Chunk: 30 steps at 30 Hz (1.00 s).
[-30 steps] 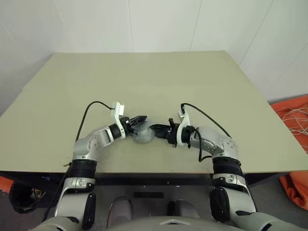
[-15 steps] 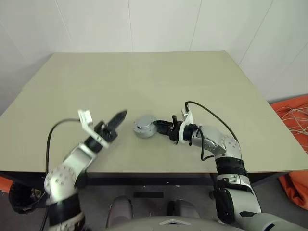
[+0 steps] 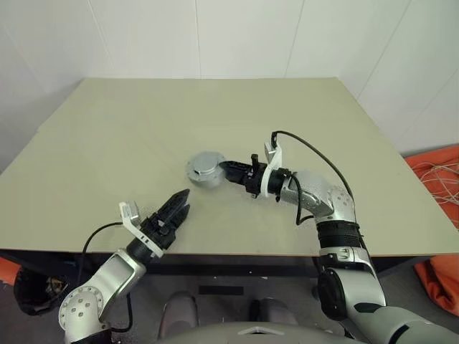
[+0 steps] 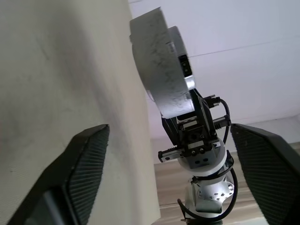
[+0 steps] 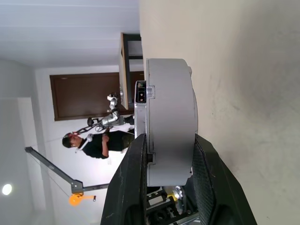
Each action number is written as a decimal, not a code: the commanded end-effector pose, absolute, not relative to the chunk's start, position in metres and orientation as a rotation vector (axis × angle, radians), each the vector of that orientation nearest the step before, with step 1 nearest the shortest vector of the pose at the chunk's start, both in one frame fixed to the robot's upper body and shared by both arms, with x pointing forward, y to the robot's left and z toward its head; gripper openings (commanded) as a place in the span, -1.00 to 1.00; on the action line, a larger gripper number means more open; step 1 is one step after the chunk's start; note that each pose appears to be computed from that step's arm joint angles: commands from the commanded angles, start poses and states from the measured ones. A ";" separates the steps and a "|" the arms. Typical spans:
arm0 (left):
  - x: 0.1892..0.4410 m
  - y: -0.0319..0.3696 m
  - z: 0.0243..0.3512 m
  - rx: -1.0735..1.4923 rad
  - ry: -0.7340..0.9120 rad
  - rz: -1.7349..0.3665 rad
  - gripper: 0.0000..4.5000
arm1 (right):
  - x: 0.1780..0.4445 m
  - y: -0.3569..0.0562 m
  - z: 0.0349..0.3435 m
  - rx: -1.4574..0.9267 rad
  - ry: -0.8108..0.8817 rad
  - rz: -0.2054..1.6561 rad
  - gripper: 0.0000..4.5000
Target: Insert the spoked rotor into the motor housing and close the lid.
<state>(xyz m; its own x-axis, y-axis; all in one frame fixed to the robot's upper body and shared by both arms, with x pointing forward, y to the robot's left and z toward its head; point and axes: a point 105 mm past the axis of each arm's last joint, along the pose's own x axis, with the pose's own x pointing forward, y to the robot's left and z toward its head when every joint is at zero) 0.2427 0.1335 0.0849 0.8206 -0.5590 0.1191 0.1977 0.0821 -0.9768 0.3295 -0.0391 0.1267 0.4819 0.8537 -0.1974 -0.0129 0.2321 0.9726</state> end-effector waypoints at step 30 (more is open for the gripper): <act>0.298 0.112 0.117 -1.559 0.193 -0.640 -0.03 | 0.309 -0.024 0.162 1.181 0.786 0.884 -0.51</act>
<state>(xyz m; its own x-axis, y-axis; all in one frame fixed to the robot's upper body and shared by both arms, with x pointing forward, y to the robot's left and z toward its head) 0.2992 0.1157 0.1065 0.8448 -0.4714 0.2532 0.2208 -0.1238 -0.9674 0.3132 -0.0252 0.1388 0.4540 0.8785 -0.1491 -0.0811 0.2073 0.9749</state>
